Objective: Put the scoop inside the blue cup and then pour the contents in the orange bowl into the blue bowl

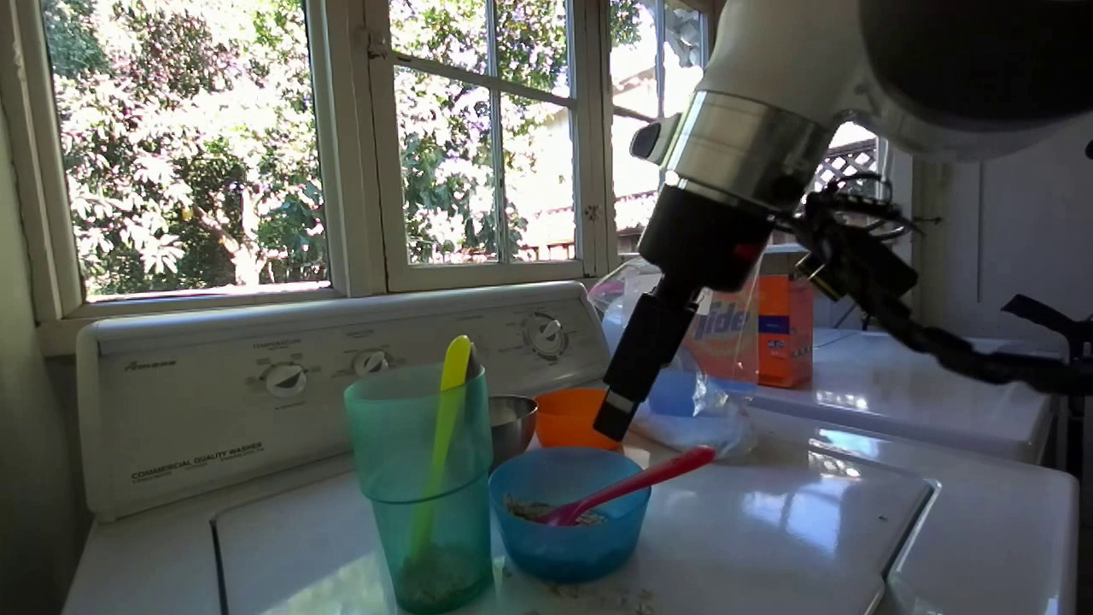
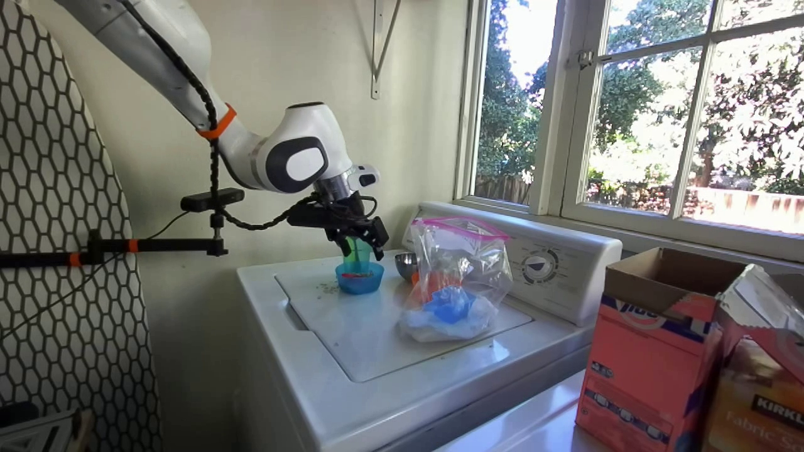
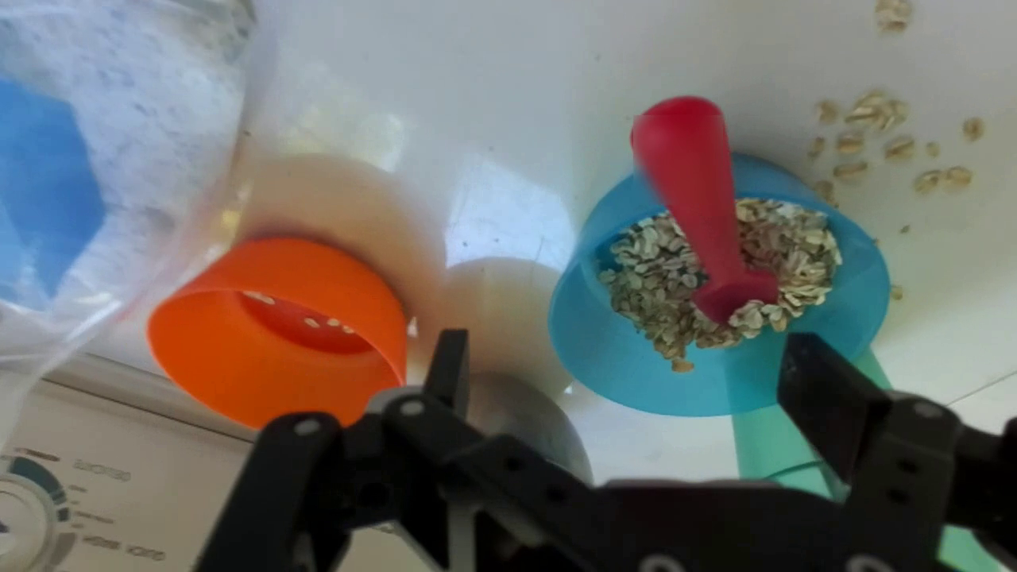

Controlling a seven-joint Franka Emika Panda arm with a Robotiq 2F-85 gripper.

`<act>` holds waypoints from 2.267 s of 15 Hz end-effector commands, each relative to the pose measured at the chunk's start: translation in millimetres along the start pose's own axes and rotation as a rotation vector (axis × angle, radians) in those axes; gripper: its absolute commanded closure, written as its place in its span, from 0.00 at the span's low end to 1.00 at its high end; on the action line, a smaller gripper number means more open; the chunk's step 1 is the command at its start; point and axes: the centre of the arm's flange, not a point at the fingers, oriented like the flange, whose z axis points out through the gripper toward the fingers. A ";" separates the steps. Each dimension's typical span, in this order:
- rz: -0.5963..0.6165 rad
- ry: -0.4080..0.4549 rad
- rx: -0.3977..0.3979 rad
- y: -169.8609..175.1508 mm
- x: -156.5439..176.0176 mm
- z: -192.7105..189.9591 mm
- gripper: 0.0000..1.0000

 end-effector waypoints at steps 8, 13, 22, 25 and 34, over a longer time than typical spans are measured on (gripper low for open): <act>-0.338 0.084 0.315 22.4 39.3 -12.0 0.00; -0.322 0.080 0.269 32.1 45.6 -13.6 0.00; -0.611 -0.159 0.361 32.7 11.1 -10.5 0.00; -0.656 -0.202 0.352 28.8 6.0 -8.8 0.00; -0.601 -0.235 0.262 21.3 -12.3 16.2 0.01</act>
